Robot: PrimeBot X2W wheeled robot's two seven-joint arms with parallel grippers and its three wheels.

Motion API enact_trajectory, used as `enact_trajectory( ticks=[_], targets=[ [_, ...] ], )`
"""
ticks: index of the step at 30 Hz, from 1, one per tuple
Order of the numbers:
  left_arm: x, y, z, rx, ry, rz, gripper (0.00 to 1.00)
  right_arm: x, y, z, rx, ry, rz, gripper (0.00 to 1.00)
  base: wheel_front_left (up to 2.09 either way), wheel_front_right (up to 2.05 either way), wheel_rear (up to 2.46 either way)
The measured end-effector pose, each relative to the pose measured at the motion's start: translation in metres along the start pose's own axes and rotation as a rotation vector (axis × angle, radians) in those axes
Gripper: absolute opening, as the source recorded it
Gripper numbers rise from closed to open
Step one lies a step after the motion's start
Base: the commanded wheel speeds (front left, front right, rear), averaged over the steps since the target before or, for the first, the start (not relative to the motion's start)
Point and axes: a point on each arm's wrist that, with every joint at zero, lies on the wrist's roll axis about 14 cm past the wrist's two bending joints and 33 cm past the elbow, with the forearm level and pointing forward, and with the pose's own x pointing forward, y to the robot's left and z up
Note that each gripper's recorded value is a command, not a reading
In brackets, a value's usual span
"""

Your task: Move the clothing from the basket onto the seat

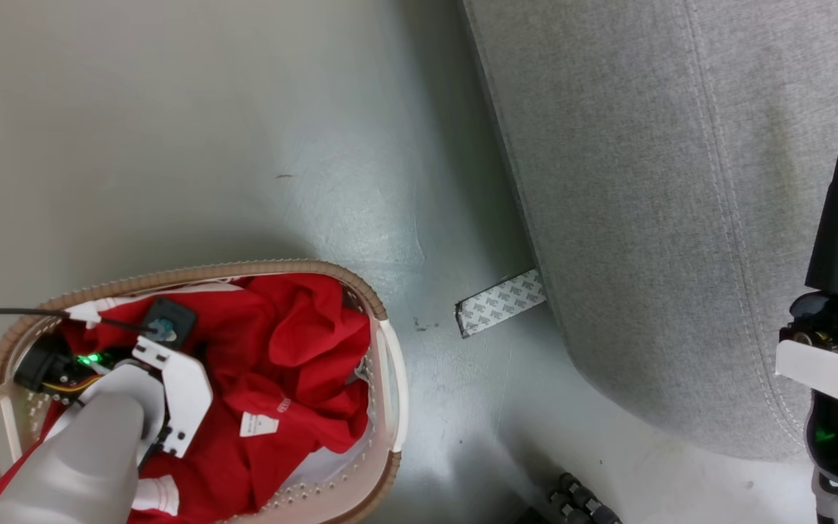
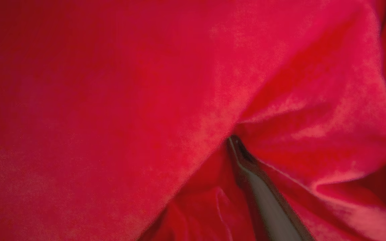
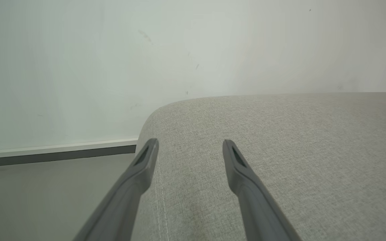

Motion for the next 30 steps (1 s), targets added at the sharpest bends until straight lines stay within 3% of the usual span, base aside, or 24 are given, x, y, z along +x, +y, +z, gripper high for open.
enact_trajectory(
  ticks=[1,12,30],
  targets=[
    [0.000,0.000,0.000,0.000,0.000,0.000,0.00,0.000,0.000,0.001,0.006,-0.003,0.000,1.00,0.00,0.00,0.00],
    [-0.024,-0.009,0.017,-0.026,-0.065,0.010,0.00,-0.001,0.011,0.020,0.025,-0.045,0.031,1.00,0.00,0.00,0.00],
    [-0.147,-0.045,0.086,-0.123,-0.396,0.137,0.00,-0.042,0.045,0.107,0.114,-0.229,0.136,1.00,0.00,0.00,0.00]
  ],
)
